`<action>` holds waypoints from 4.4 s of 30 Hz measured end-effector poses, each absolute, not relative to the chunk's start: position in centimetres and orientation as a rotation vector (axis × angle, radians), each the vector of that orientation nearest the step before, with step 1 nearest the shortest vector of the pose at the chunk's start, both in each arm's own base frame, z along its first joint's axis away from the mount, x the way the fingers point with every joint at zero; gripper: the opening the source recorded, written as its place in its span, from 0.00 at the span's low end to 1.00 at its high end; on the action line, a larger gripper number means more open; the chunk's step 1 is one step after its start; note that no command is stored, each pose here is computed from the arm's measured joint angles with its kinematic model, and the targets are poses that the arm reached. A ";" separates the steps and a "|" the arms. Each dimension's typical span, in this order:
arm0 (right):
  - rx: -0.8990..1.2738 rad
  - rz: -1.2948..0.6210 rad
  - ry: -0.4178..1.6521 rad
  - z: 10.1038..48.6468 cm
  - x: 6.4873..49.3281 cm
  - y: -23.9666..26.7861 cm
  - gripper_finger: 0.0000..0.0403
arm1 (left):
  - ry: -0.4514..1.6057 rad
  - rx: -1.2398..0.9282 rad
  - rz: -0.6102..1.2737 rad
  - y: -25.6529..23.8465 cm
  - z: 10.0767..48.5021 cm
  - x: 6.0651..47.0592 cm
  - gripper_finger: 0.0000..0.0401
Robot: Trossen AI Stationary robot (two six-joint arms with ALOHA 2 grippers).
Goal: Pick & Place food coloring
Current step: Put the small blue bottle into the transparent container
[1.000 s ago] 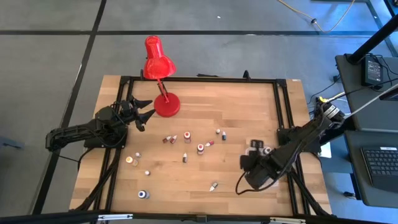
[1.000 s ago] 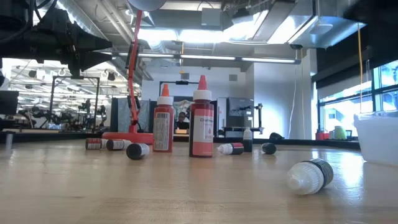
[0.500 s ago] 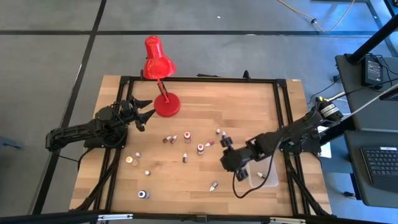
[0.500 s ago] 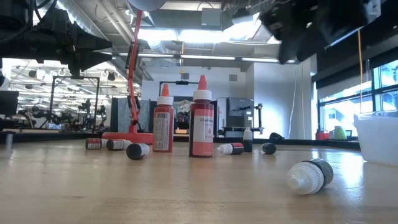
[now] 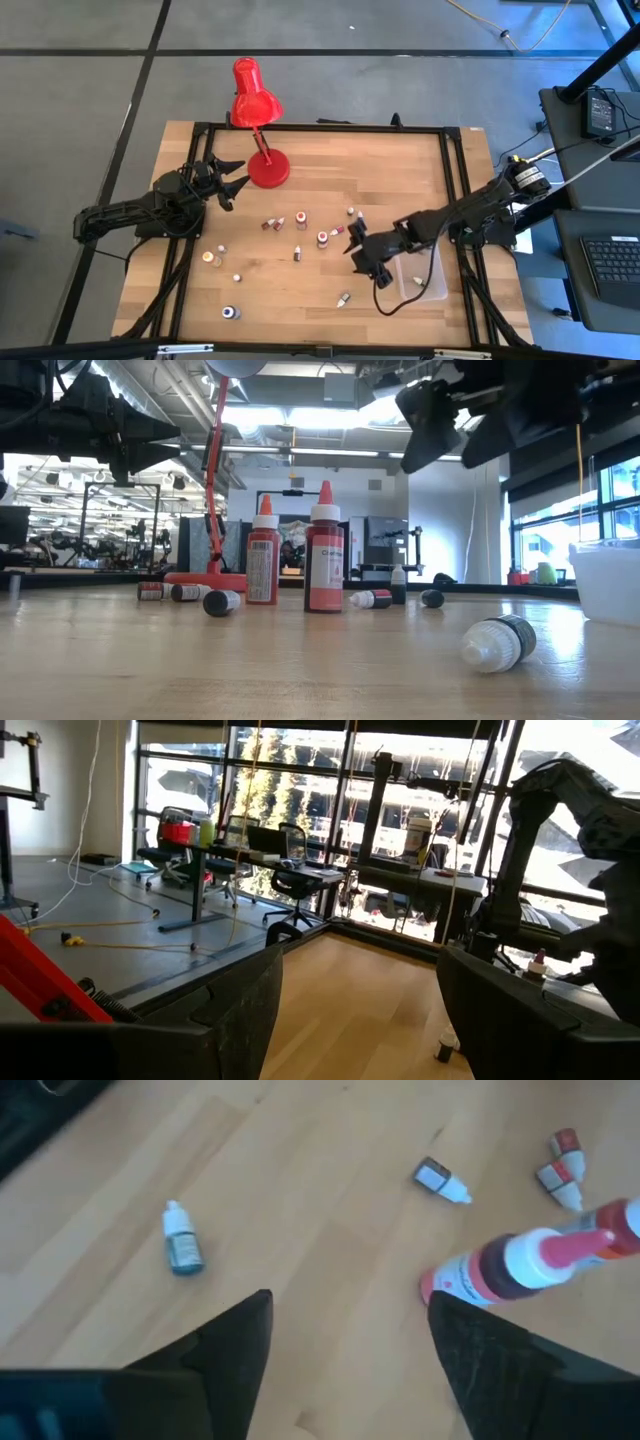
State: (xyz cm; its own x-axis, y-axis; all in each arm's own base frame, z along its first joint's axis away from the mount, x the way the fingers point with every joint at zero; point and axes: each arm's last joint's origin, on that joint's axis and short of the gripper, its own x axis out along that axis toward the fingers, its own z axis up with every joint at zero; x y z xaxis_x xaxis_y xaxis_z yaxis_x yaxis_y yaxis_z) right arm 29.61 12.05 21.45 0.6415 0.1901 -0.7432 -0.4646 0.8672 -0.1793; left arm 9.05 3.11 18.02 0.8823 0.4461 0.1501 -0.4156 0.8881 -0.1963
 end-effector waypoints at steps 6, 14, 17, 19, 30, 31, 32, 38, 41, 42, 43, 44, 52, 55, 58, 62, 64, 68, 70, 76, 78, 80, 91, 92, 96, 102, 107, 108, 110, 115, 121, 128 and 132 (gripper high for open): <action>-0.289 0.362 0.800 21.5 29.5 12.4 0.68 | -0.194 -0.160 0.451 3.1 18.0 9.0 0.65; -0.278 0.045 0.942 20.7 29.2 9.8 0.67 | -0.194 -0.160 0.451 3.1 18.0 9.0 0.65; -0.151 -0.078 1.013 20.3 29.0 8.3 0.67 | -0.194 -0.160 0.451 3.1 18.0 9.0 0.65; 0.002 -0.201 1.034 20.2 29.1 6.9 0.67 | -0.194 -0.160 0.451 3.1 18.0 9.0 0.65; 0.337 -0.522 1.043 18.5 30.1 2.5 0.67 | -0.194 -0.160 0.451 3.1 18.0 9.0 0.65; 0.339 -0.523 1.060 18.1 30.2 2.5 0.67 | -0.194 -0.160 0.451 3.1 18.0 9.0 0.65; 0.344 -0.516 1.083 17.6 30.4 2.5 0.67 | -0.194 -0.160 0.451 3.1 18.0 9.0 0.65; 0.366 -0.551 1.176 15.0 30.8 2.3 0.67 | -0.195 -0.160 0.458 3.1 18.0 9.0 0.65; 0.379 -0.581 1.198 14.1 31.0 2.0 0.67 | -0.195 -0.161 0.466 3.2 18.0 9.0 0.65; 0.380 -0.587 1.203 13.9 31.0 1.9 0.67 | -0.196 -0.161 0.473 3.2 18.0 9.0 0.65; 0.382 -0.592 1.207 13.8 31.1 1.8 0.67 | -0.197 -0.162 0.477 3.2 18.0 9.0 0.65; 0.384 -0.596 1.209 13.7 31.1 1.7 0.66 | -0.197 -0.162 0.477 3.2 18.0 9.0 0.65; 0.409 -0.581 1.231 13.4 31.1 1.3 0.49 | -0.196 -0.162 0.477 3.2 18.0 9.0 0.65; 0.402 -0.577 1.239 13.4 31.1 1.3 0.40 | -0.196 -0.162 0.477 3.2 18.0 9.0 0.65; 0.379 -0.561 1.251 13.4 31.0 1.3 0.31 | -0.196 -0.162 0.477 3.2 18.0 9.0 0.65; 0.319 -0.520 1.273 13.4 31.0 1.3 0.22 | -0.196 -0.162 0.477 3.2 18.0 9.0 0.65; 0.310 -0.520 1.282 13.4 30.9 1.3 0.20 | -0.197 -0.162 0.477 3.2 18.0 9.0 0.65; 0.291 -0.542 1.352 13.7 30.4 1.3 0.19 | -0.196 -0.162 0.477 3.2 18.0 9.0 0.65; 0.289 -0.557 1.383 14.0 30.3 1.3 0.20 | -0.196 -0.162 0.477 3.2 18.0 9.0 0.65; 0.250 -0.567 1.449 15.5 30.3 2.1 0.20 | -0.196 -0.162 0.477 3.2 18.0 9.0 0.65; 0.223 -0.540 1.454 16.2 30.6 2.7 0.19 | -0.196 -0.162 0.477 3.2 18.0 9.0 0.65; 0.200 -0.516 1.457 17.1 30.9 3.4 0.20 | -0.196 -0.162 0.477 3.2 18.0 9.0 0.65; 0.119 -0.381 1.588 22.0 29.8 8.6 0.20 | -0.197 -0.164 0.475 3.2 18.0 9.0 0.65; 0.132 -0.357 1.593 22.4 29.5 9.3 0.20 | -0.197 -0.164 0.475 3.2 18.0 9.0 0.65; 0.213 -0.313 1.587 23.9 27.5 12.2 0.20 | -0.197 -0.164 0.474 3.2 18.0 9.0 0.65; 0.243 -0.315 1.559 25.0 24.3 16.6 0.20 | -0.197 -0.164 0.473 3.2 18.0 9.0 0.65; 0.189 -0.328 1.571 24.8 21.4 19.6 0.20 | -0.197 -0.164 0.473 3.2 18.0 9.0 0.65; 0.194 -0.353 1.570 24.6 20.9 20.0 0.20 | -0.197 -0.164 0.473 3.2 18.0 9.0 0.65; 0.208 -0.408 1.568 24.0 20.0 20.5 0.20 | -0.197 -0.165 0.473 3.2 18.0 9.0 0.65; 0.270 -0.445 1.541 22.0 18.7 21.5 0.20 | -0.200 -0.178 0.472 3.2 18.0 9.0 0.65; 0.281 -0.463 1.537 19.4 17.9 21.3 0.20 | -0.203 -0.188 0.471 3.2 18.0 9.0 0.65; 0.272 -0.475 1.543 17.4 17.4 20.6 0.21 | -0.214 -0.187 0.473 3.2 18.1 9.0 0.65; 0.275 -0.471 1.541 17.3 17.4 20.6 0.22 | -0.209 -0.156 0.484 3.2 18.1 9.0 0.65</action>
State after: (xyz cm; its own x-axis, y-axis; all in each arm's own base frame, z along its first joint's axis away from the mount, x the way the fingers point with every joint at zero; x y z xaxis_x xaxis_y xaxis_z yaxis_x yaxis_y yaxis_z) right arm 17.37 20.59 17.26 -0.0341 -0.1188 -0.9923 0.4560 0.8817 -0.1212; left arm 8.98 3.19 18.14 0.8645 0.4758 0.1619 -0.4441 0.8740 -0.1971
